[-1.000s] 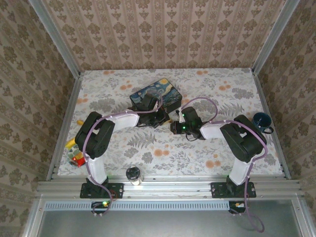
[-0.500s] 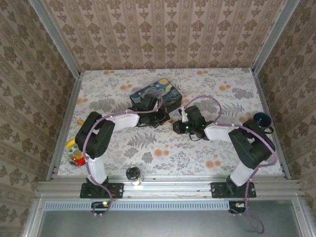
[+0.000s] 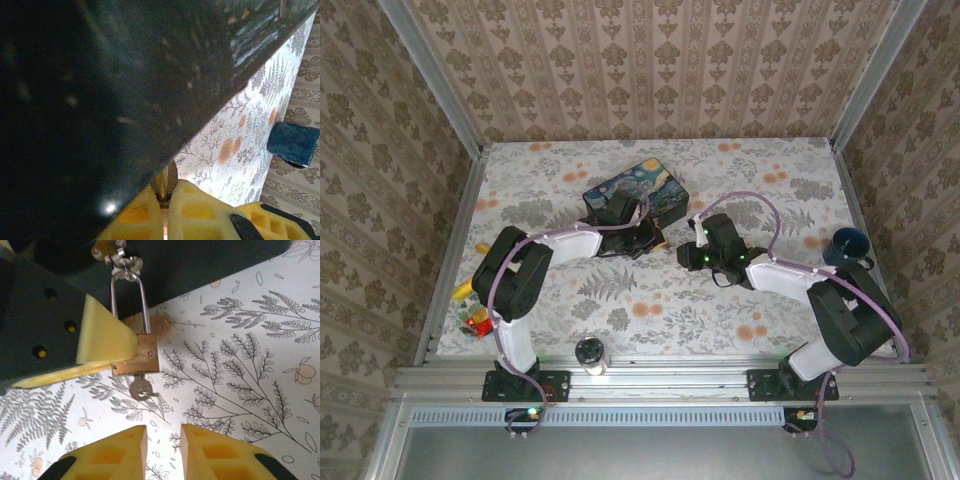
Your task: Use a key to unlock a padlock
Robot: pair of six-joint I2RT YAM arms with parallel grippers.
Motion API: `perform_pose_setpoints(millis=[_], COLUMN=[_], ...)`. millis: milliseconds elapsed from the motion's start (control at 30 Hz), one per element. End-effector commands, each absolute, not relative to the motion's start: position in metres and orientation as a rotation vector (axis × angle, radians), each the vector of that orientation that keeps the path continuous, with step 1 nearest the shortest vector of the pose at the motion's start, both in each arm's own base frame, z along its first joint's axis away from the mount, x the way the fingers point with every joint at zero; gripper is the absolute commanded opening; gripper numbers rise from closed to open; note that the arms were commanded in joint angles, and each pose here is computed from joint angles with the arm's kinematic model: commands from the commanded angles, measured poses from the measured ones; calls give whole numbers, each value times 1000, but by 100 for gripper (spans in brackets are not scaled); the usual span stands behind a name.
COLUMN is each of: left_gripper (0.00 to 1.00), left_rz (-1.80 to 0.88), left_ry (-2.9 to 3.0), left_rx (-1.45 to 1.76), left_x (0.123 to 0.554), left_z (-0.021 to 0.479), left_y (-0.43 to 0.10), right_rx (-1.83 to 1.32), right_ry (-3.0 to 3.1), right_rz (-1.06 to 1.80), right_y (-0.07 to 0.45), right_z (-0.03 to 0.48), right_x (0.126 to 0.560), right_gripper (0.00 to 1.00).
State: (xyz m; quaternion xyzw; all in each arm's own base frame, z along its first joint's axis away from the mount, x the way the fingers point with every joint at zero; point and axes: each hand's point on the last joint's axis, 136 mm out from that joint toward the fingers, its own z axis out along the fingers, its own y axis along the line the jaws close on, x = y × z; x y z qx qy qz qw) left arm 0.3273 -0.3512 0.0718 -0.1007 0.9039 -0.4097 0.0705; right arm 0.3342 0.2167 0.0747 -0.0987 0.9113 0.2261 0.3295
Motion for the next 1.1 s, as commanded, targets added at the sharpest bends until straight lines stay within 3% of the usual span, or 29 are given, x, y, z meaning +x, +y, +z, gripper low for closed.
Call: perform_pose_setpoints(millis=[0, 1067], left_gripper=[0, 0], left_rz=[-1159, -1180], left_ry=[2933, 2936], left_rx=[-448, -429], left_x=[291, 293], left_z=[31, 34], left_y=[-338, -335], right_rx=[-325, -466], right_ry=[2402, 2375], right_rz=[515, 478], right_y=[220, 240], right_z=[71, 58], right_x=[337, 355], right_gripper=[28, 40])
